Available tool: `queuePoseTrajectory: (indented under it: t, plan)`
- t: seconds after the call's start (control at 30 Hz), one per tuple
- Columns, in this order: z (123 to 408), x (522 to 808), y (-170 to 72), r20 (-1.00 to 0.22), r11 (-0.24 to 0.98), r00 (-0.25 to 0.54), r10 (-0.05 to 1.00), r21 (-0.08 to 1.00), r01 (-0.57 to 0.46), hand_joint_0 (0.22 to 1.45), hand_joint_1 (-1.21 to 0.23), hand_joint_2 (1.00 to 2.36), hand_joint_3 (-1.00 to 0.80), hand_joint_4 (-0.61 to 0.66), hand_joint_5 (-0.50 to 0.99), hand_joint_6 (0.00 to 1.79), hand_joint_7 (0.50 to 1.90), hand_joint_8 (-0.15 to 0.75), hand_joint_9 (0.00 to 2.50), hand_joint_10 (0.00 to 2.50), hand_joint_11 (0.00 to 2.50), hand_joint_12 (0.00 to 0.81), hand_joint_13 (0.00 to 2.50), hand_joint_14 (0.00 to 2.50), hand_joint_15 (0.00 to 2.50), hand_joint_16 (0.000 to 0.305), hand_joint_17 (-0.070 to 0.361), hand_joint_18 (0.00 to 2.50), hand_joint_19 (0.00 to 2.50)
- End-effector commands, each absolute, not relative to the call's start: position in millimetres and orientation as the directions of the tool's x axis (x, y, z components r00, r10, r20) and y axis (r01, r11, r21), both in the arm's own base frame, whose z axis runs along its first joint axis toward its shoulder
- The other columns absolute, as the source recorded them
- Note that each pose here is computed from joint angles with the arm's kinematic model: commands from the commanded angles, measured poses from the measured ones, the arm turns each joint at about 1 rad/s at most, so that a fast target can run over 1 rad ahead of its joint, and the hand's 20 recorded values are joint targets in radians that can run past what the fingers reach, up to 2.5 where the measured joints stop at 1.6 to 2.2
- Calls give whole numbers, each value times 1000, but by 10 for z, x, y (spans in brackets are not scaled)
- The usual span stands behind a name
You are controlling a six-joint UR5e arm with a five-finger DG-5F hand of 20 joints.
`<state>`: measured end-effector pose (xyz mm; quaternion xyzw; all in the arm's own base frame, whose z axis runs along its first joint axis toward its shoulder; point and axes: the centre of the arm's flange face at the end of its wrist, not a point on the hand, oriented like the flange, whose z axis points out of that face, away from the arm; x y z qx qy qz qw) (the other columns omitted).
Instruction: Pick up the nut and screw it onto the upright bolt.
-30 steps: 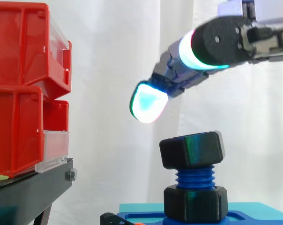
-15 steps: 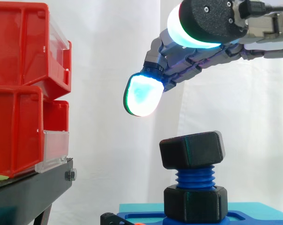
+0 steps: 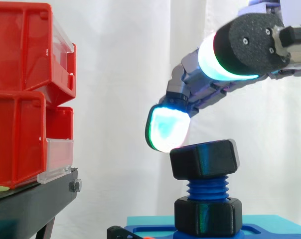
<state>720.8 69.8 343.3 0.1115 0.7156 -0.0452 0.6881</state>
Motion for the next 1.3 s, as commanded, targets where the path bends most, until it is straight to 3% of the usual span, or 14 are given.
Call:
queuePoseTrajectory:
  t: [0.0,0.57,0.93,1.27]
  plan:
    - [3403,7180,690,-993,971,-53,103,89,223,448,-130,1000,-500,206,-144,503,874,245,296,0,0,362,287,0,0,43,98,0,0]
    - [3394,7158,601,-992,973,-85,94,74,217,451,-131,1000,-500,199,-140,503,848,241,295,0,0,360,288,0,0,43,96,0,0]
    - [3440,7109,418,-985,975,-155,74,39,220,462,-142,1000,-500,246,-109,502,1100,250,331,0,0,346,337,0,0,39,88,0,0]
    - [3584,7131,245,-983,976,-170,69,31,215,475,-156,1000,-500,215,-82,512,1304,257,387,0,0,335,386,0,0,36,81,0,0]
